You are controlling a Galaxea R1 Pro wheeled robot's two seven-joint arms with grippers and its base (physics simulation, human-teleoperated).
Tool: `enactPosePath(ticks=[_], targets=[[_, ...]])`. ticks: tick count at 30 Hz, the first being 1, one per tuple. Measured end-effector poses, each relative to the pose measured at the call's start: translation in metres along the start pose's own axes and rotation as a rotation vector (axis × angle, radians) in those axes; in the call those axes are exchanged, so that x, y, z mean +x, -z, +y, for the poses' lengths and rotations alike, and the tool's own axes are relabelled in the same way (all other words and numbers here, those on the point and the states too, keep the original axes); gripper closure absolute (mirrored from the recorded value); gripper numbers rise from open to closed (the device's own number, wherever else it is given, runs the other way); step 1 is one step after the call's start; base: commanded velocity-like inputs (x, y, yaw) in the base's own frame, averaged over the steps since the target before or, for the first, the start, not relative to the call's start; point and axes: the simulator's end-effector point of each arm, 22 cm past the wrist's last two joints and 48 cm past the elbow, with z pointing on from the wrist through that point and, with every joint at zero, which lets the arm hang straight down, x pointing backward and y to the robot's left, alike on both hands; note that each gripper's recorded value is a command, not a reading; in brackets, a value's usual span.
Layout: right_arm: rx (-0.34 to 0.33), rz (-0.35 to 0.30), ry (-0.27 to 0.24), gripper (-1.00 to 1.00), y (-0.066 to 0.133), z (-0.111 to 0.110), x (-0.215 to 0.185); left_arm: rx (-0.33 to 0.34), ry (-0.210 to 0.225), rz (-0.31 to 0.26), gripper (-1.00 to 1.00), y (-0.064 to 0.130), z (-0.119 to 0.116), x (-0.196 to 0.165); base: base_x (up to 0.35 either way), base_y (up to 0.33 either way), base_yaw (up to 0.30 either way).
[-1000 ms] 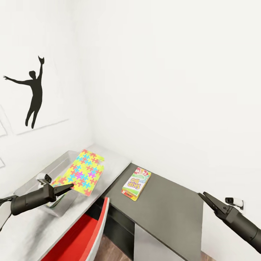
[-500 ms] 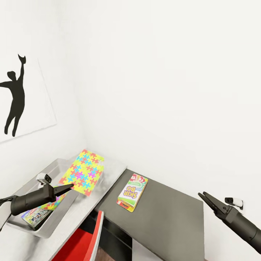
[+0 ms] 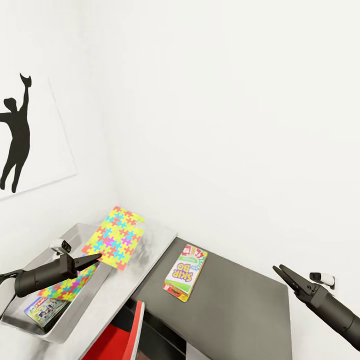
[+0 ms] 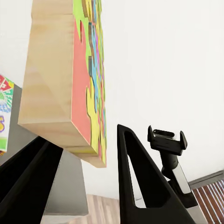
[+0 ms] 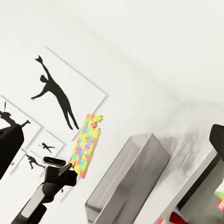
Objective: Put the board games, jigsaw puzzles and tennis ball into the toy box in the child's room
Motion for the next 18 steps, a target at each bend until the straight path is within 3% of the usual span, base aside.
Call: enactPosePath(ticks=[18], targets=[[0.004, 0.007, -0.003, -1.00, 0.0004, -0.0009, 0.0002, -0.002, 0.003, 0.000, 1.00, 0.0002, 0.0014, 0.0000, 0.029, 0.019, 0.000]])
